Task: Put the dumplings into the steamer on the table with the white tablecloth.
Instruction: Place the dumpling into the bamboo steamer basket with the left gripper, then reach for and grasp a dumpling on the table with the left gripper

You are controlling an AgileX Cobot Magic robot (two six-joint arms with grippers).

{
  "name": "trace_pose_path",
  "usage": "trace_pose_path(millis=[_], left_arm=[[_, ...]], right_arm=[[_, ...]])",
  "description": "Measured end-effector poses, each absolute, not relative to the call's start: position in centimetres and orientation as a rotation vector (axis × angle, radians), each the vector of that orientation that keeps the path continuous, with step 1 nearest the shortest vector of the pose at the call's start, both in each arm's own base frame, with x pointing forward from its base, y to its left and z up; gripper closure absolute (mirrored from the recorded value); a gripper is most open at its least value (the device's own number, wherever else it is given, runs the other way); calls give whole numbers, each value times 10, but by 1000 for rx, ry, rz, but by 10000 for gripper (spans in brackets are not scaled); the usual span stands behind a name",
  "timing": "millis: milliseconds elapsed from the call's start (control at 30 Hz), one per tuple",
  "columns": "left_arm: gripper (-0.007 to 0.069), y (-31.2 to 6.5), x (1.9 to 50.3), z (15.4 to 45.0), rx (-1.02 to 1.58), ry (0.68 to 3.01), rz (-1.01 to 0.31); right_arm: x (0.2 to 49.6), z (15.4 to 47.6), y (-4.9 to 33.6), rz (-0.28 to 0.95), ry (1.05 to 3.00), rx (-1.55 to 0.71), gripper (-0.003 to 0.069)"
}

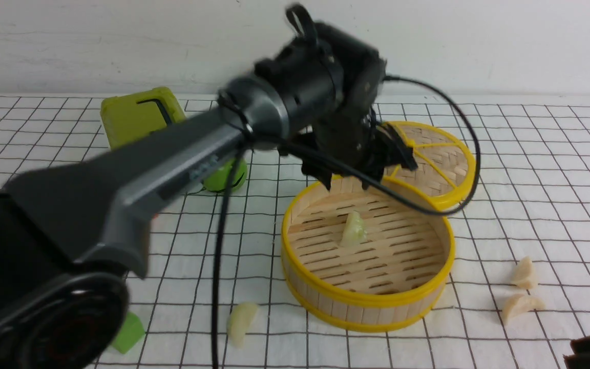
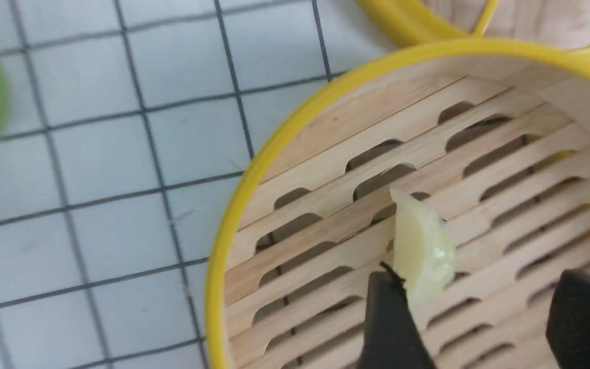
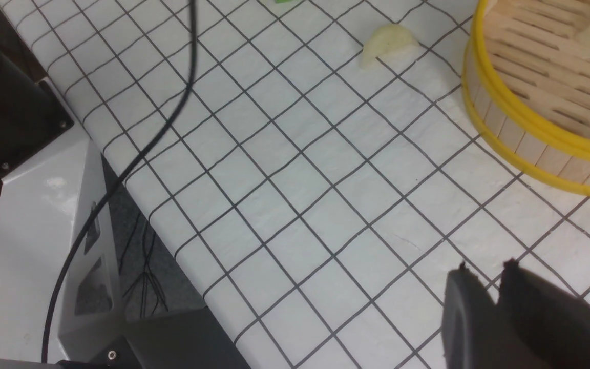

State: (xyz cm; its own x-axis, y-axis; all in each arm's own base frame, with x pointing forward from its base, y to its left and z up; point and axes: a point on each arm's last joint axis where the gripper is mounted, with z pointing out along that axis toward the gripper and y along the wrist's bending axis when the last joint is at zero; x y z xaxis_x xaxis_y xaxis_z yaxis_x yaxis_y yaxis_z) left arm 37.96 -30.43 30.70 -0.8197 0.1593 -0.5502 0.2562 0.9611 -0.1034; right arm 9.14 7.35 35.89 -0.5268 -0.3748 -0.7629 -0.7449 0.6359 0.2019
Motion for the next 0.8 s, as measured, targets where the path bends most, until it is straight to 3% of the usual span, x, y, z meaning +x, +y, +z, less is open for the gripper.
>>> trace_pose_path(millis=[100,200,300,400,567,800], left_arm=[[220,-281,354,363,354,2507,-206],[220,-260,333,398,383,2464,-212],[220,-247,319,405,385,2465,-201],[220,-225,294,397,387,2533,-158],[220,-196,257,356,366,2681,-99],[220,-173,225,286,265,2736,-143]], right_arm=[[92,359,73,680,2153,-854,566],[92,360,73,677,2151,-853,562],[92,359,73,675,2152,-853,559],[92,359,73,676,2155,-851,556],[92,359,73,677,2155,-850,556],[93,359,73,674,2151,-844,556]])
